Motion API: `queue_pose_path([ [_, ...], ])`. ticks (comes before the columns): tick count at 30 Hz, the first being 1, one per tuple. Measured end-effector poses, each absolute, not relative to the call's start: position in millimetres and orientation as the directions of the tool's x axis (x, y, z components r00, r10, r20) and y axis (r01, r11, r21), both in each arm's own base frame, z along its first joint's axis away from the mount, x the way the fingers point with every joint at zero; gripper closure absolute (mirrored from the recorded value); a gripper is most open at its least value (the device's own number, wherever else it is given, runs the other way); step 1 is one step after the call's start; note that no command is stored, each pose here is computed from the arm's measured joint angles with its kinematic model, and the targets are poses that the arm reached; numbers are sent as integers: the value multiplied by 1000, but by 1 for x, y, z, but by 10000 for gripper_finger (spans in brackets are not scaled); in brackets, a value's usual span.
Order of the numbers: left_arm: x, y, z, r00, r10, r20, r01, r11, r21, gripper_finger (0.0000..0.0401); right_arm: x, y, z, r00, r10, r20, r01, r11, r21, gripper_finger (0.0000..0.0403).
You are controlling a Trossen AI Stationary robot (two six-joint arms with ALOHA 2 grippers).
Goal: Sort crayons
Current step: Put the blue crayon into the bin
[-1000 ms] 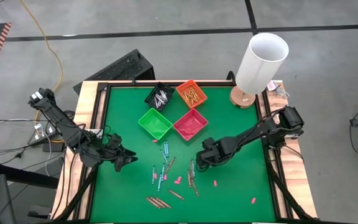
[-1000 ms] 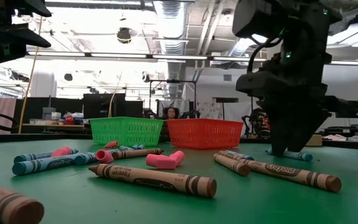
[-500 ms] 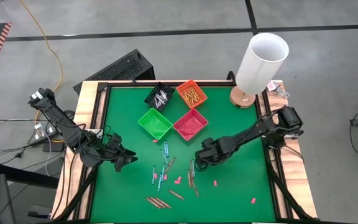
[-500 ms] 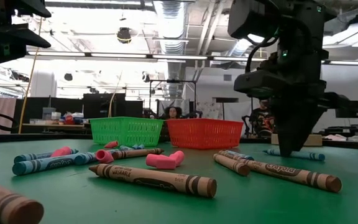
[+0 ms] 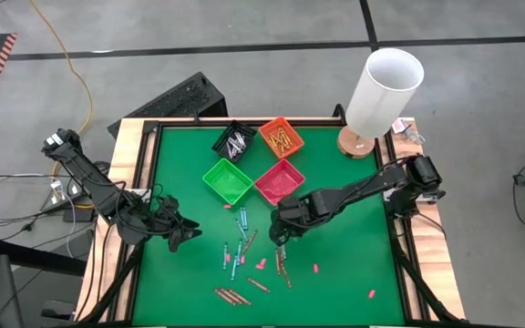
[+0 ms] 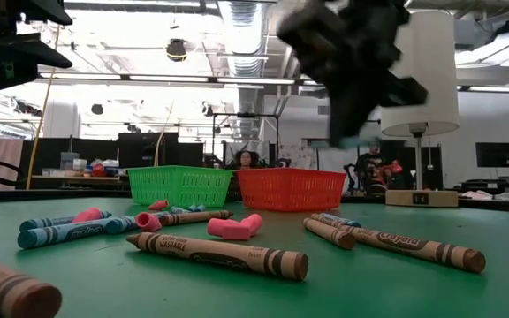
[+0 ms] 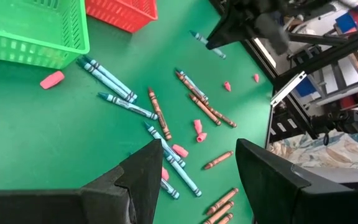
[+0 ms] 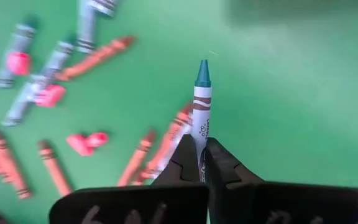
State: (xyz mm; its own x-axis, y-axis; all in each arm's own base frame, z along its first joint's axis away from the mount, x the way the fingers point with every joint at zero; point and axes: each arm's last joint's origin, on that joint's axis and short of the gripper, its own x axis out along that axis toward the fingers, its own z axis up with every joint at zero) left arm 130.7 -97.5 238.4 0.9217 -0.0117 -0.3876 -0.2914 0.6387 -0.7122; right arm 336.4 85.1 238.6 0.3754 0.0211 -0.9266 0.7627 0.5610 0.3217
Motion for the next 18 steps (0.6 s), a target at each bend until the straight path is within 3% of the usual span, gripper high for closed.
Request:
queue_pose_path([
  [7, 131, -97, 239, 923, -9, -386, -291, 642, -709, 209, 354, 68, 274, 493, -15, -870, 701, 600, 387, 401],
  [18, 131, -97, 239, 923, -3, -384, -293, 639, -711, 209, 375, 17, 287, 635, -73, -769, 638, 610, 469, 401],
])
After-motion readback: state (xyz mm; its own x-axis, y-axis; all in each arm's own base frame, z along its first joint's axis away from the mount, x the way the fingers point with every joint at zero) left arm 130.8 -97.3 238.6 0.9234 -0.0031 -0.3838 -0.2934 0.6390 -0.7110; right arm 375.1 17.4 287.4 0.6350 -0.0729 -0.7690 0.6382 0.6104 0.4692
